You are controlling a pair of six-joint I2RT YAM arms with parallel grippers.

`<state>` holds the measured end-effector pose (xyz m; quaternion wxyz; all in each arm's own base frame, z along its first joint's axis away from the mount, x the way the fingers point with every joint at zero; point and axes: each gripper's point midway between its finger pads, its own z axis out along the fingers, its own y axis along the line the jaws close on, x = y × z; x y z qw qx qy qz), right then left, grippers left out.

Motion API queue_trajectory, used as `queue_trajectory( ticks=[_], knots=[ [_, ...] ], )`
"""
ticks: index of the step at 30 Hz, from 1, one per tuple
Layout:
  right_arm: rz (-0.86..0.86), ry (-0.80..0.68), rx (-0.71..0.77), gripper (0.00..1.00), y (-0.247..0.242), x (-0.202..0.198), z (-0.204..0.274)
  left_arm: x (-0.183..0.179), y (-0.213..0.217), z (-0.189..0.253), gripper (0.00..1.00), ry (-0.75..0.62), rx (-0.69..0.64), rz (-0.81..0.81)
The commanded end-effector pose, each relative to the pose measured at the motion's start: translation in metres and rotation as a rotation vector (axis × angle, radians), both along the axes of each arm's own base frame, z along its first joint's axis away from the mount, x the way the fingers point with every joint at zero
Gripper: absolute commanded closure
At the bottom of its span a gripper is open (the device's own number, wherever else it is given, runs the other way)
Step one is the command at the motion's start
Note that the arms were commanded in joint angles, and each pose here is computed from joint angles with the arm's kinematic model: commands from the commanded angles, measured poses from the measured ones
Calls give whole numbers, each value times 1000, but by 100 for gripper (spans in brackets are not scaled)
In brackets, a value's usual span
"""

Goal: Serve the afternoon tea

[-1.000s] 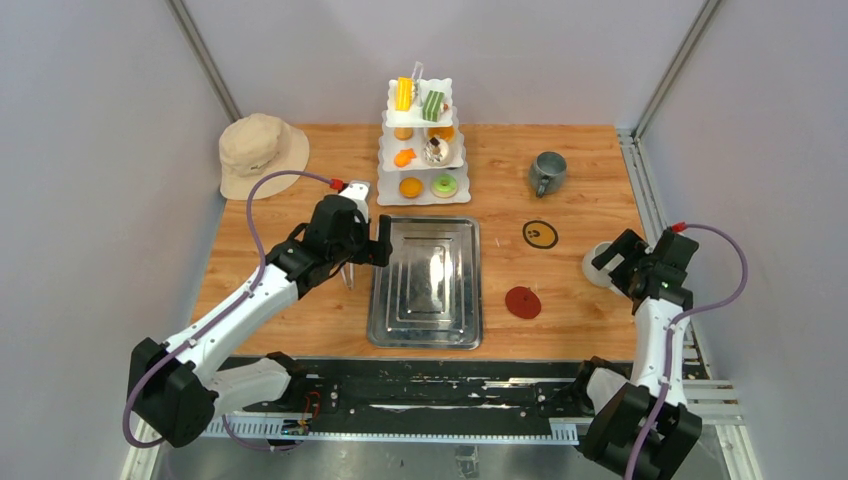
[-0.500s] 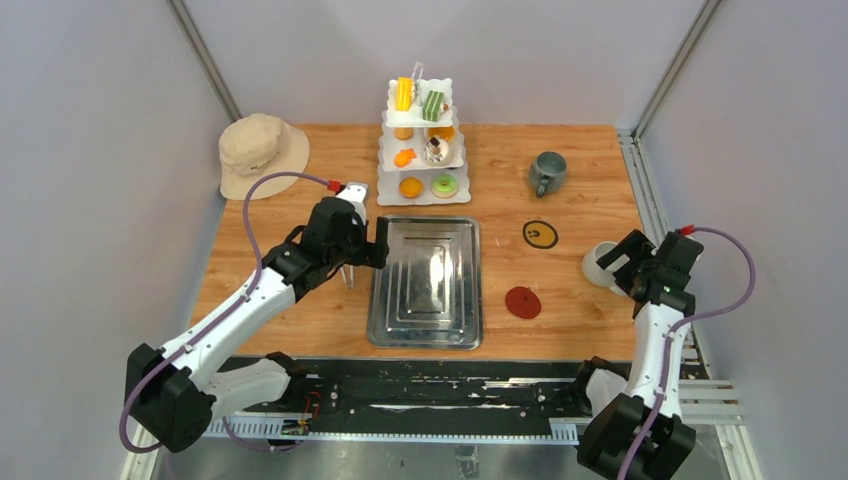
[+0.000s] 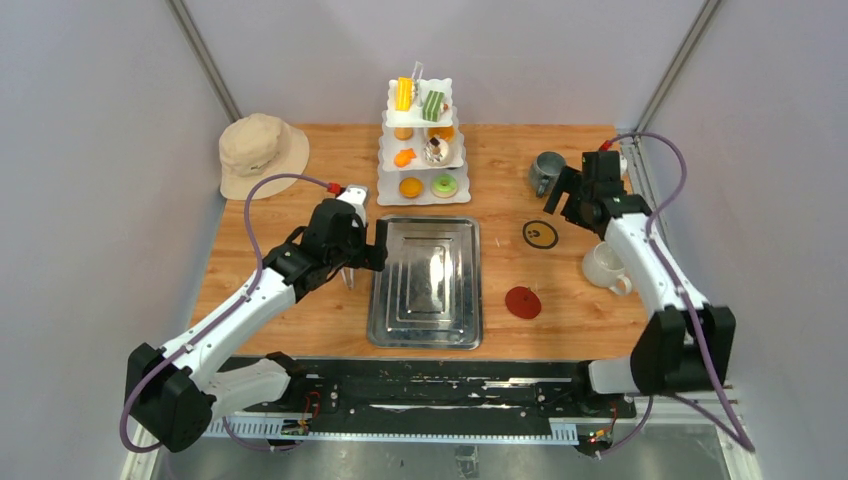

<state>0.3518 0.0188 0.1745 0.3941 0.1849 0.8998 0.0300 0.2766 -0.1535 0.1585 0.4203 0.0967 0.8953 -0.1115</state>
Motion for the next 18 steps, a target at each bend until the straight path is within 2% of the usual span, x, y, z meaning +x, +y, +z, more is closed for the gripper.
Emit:
queue_trajectory(
  ticks=[1,11,14,18],
  knots=[
    [-36,149,-103,8,-6,19,-32,-2,5,-2,2,-9,11,21],
    [-20,241,-123,12,17,93,-79,1,9,-4,2,-4,44,34],
    [-26,251,-117,16,20,111,-91,2,10,-5,2,-4,57,35],
    [-27,267,-100,27,26,128,-106,2,11,-7,2,6,76,30]
  ],
)
